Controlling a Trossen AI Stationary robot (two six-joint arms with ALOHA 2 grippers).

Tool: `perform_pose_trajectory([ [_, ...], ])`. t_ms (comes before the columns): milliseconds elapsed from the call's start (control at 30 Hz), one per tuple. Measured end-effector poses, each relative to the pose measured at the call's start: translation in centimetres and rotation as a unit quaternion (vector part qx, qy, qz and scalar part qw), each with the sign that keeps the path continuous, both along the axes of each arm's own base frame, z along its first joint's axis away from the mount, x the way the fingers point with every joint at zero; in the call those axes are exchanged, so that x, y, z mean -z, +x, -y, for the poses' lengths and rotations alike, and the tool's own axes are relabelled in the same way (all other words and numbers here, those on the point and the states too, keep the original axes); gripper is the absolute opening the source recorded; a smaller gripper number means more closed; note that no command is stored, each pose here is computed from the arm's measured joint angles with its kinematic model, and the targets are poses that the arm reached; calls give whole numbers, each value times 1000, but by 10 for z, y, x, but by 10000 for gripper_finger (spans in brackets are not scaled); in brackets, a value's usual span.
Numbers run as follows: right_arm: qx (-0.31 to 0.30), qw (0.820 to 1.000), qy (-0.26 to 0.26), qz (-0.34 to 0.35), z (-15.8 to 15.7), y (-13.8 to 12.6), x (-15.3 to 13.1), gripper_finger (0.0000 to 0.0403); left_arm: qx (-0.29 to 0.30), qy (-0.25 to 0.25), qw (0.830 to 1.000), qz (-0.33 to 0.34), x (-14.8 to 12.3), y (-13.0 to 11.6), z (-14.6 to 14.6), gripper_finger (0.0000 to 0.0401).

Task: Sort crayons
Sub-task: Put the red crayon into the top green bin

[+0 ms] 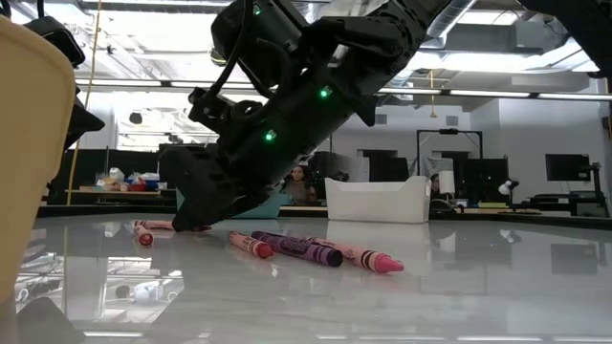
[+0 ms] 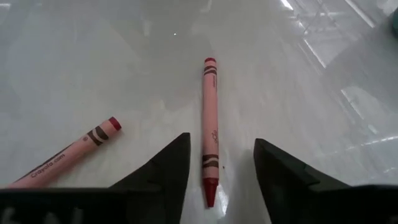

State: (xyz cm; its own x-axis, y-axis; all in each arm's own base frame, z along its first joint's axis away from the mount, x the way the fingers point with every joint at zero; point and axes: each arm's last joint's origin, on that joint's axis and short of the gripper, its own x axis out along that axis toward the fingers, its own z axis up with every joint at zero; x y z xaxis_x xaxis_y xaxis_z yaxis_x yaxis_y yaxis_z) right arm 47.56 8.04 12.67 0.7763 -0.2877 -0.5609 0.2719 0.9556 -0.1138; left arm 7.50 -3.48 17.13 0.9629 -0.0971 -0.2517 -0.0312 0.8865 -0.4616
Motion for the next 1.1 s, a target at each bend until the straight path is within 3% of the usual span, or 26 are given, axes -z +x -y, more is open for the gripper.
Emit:
perform_pose_trajectory([
  [367,15,999,28,-13,2,-2,3,82,-1,0,1000,0,0,0,0,228],
  [700,39,997,59,4,3,-1,3,12,-1,1,1000,0,0,0,0,228],
  [1100,46,997,62,24,8,-3,-19,8,-1,0,1000,0,0,0,0,228],
])
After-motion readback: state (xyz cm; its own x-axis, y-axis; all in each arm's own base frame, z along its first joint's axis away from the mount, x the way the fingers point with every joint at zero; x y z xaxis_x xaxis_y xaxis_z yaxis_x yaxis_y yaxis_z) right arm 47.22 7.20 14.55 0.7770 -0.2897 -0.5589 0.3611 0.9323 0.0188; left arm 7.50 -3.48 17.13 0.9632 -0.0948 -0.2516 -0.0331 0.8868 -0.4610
